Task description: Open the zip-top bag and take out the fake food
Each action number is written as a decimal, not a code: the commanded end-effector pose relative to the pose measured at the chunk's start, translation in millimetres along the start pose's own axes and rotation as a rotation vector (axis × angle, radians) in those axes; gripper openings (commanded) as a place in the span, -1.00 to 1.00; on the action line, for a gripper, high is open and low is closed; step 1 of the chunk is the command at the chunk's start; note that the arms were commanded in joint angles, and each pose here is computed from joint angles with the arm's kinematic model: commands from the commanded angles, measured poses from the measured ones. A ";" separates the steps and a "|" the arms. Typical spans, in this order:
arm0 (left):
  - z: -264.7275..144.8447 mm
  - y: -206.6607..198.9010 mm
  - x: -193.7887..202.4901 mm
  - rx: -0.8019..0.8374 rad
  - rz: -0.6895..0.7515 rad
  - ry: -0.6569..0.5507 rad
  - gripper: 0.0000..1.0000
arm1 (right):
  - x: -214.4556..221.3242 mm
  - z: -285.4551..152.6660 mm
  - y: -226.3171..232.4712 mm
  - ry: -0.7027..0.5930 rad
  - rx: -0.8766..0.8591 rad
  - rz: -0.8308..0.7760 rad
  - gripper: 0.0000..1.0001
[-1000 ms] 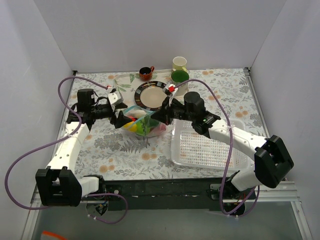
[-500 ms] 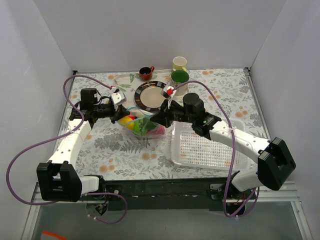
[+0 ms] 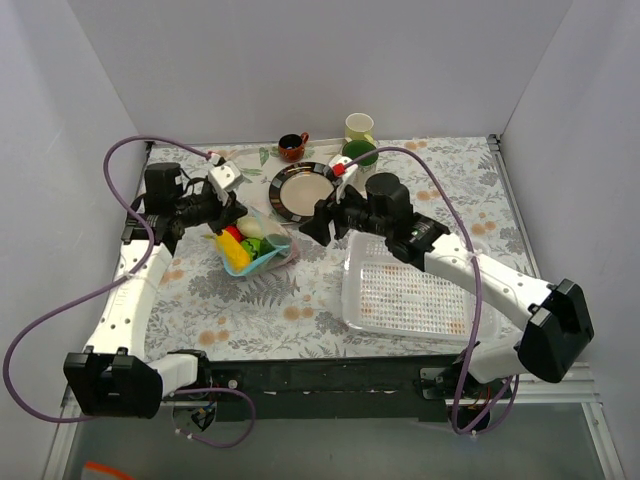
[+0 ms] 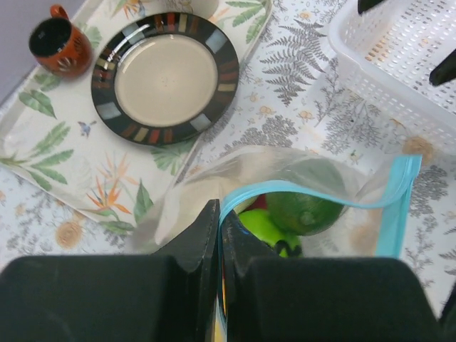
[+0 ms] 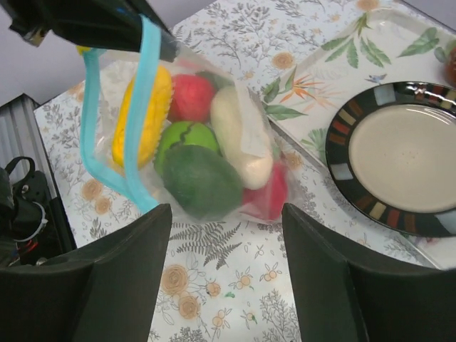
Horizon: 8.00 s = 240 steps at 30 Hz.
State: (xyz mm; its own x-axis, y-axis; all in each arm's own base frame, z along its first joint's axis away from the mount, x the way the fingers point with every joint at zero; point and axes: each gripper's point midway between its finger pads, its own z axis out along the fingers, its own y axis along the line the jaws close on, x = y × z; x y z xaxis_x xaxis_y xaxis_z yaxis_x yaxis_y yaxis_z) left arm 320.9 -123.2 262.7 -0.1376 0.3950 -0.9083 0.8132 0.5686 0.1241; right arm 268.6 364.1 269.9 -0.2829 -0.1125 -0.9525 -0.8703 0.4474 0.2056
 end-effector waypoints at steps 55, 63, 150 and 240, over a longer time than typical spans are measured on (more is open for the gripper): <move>-6.9 -128.1 -14.0 0.376 -0.284 -0.045 -0.99 | 151.3 93.7 95.7 0.130 0.120 -0.426 0.89; -10.8 -136.2 -12.2 0.401 -0.282 -0.032 -1.00 | 132.3 98.4 92.5 0.076 0.206 -0.512 0.63; -31.6 10.7 206.0 -0.277 -0.386 0.379 -1.00 | 139.4 -158.0 -76.0 0.129 1.008 0.162 0.10; -39.4 6.2 195.9 -0.178 -0.784 0.392 -1.00 | 220.0 73.5 103.8 0.403 -0.040 -0.057 0.09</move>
State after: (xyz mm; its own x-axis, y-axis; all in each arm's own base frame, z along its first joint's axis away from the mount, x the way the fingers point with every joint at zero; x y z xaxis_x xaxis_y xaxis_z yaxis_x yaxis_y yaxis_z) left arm 273.9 0.1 70.5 -0.8481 0.0698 -0.5252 0.2747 0.9055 -0.3234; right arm 149.9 446.4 63.8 -0.3370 -0.4923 -0.8026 -0.9064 0.4001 0.1352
